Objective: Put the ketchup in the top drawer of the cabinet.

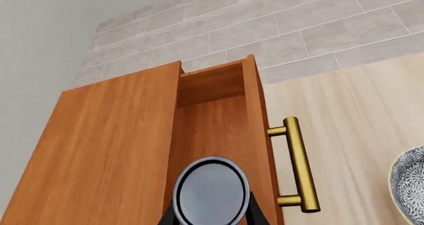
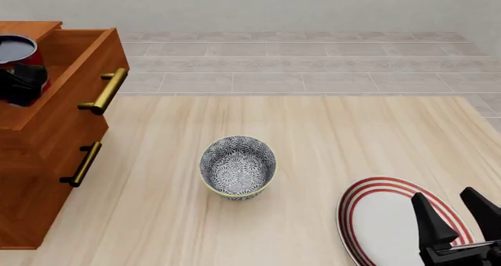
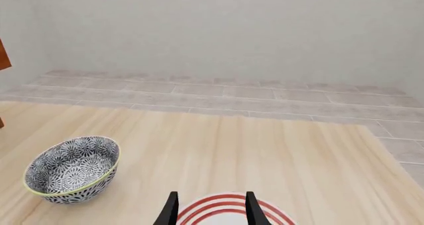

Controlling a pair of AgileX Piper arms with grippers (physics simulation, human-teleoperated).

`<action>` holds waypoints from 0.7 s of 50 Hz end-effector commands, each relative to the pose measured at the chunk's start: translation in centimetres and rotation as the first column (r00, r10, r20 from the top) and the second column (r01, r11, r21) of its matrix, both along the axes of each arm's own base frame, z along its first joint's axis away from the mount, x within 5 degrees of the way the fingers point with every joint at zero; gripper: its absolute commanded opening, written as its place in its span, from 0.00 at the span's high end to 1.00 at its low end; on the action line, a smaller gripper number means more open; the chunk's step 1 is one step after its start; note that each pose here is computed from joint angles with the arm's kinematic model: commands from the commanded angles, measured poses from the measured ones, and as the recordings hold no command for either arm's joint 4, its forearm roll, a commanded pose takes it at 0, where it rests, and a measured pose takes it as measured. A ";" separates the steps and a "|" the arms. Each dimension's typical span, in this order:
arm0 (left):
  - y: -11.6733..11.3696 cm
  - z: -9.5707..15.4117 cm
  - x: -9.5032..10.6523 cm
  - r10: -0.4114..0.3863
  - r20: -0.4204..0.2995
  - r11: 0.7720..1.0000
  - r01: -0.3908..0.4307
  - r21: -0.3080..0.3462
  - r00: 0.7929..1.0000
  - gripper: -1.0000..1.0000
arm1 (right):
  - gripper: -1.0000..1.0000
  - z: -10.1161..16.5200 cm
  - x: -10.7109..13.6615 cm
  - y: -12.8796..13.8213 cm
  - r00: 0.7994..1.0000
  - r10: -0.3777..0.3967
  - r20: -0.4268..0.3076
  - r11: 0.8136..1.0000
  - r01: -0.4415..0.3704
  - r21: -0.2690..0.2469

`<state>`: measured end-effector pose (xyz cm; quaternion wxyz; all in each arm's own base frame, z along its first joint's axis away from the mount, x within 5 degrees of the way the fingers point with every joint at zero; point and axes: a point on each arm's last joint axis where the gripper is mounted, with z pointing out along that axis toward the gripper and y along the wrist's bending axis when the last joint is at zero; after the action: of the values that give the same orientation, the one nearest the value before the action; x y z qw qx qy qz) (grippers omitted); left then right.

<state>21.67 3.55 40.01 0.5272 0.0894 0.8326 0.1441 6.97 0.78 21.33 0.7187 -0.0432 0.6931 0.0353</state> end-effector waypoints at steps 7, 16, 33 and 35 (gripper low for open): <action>0.3 -0.3 0.3 0.003 -0.008 1.000 -0.003 0.020 1.000 1.00 | 0.00 0.0 0.2 0.0 1.000 0.003 -0.006 1.000 -0.003 0.000; 0.4 -0.5 0.4 0.006 -0.013 1.000 -0.006 0.020 1.000 1.00 | 0.00 -0.1 0.2 0.0 1.000 0.003 -0.007 1.000 -0.003 -0.001; 0.1 -0.7 0.1 -0.007 -0.018 1.000 0.007 0.030 1.000 0.00 | 0.00 -0.1 0.2 0.1 1.000 0.005 -0.009 1.000 -0.005 -0.004; 0.0 -0.5 0.0 -0.010 -0.017 0.999 0.010 0.031 1.000 0.00 | 0.00 -0.1 0.2 0.1 1.000 0.005 -0.009 1.000 -0.005 -0.005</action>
<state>21.86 3.75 39.41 0.5196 0.0965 0.8352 0.1518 7.16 0.84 21.27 0.7157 -0.0459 0.6960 0.0361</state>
